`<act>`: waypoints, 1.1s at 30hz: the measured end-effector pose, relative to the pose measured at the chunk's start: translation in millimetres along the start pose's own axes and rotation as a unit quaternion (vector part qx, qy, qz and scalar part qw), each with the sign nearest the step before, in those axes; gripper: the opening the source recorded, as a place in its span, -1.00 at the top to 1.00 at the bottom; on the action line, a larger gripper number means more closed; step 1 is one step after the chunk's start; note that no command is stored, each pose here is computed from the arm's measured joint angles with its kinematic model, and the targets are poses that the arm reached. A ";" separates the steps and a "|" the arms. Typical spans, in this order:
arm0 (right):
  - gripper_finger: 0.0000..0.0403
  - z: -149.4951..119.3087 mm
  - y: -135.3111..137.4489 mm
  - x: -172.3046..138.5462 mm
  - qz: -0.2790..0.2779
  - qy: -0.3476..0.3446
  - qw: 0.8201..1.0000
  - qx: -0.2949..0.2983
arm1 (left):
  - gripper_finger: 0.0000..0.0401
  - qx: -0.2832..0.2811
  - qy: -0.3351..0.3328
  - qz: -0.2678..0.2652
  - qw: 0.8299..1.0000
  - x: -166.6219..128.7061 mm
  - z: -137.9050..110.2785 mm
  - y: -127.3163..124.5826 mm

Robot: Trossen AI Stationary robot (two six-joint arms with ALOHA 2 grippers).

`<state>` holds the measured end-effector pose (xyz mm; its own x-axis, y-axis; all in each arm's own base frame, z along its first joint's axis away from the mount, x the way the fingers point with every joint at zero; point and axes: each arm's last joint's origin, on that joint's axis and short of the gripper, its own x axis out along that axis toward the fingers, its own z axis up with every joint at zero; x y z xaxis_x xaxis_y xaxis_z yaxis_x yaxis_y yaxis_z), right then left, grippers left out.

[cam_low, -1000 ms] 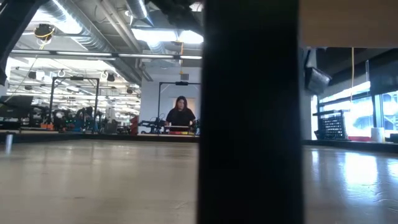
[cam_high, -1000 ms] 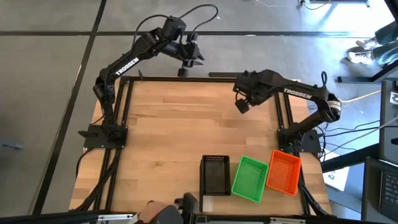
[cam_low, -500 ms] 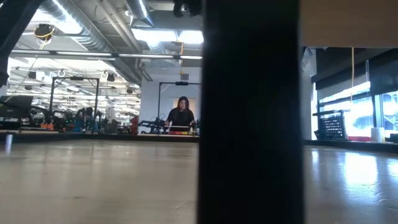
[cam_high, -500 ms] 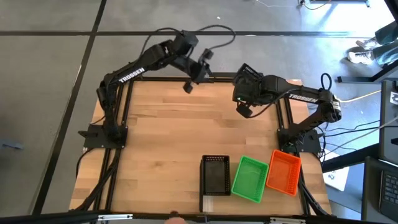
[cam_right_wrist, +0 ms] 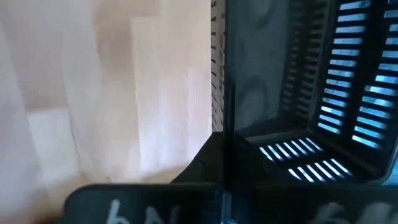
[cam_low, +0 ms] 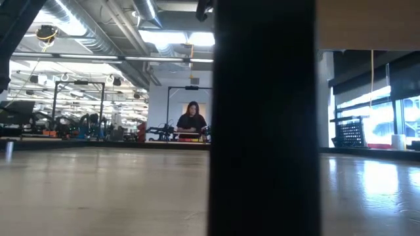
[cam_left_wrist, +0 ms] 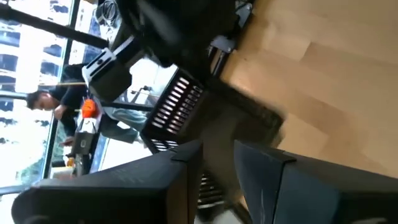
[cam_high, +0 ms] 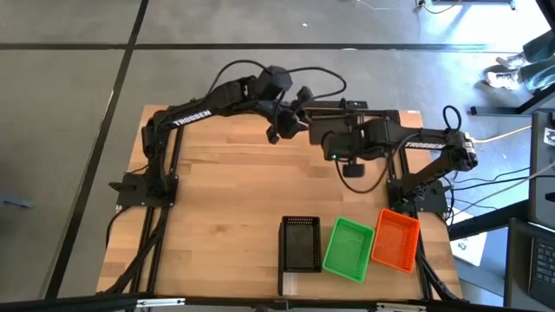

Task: Stack baskets on shelf by color
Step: Stack the black bin on the stacked black bins on the shelf

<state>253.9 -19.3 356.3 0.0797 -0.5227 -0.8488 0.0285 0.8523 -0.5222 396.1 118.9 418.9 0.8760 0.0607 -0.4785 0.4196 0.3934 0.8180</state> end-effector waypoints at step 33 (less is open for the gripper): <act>1.00 1.0 11.7 -7.5 -0.021 -0.013 0.994 -0.103 | 0.58 0.137 0.123 -0.073 0.980 44.3 15.1 -32.6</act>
<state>254.6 -5.5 356.6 0.1086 -0.5549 -0.8248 -0.1718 0.8067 -0.5654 424.8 94.9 375.9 0.7324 0.2540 -0.6317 0.6136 0.1557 0.7741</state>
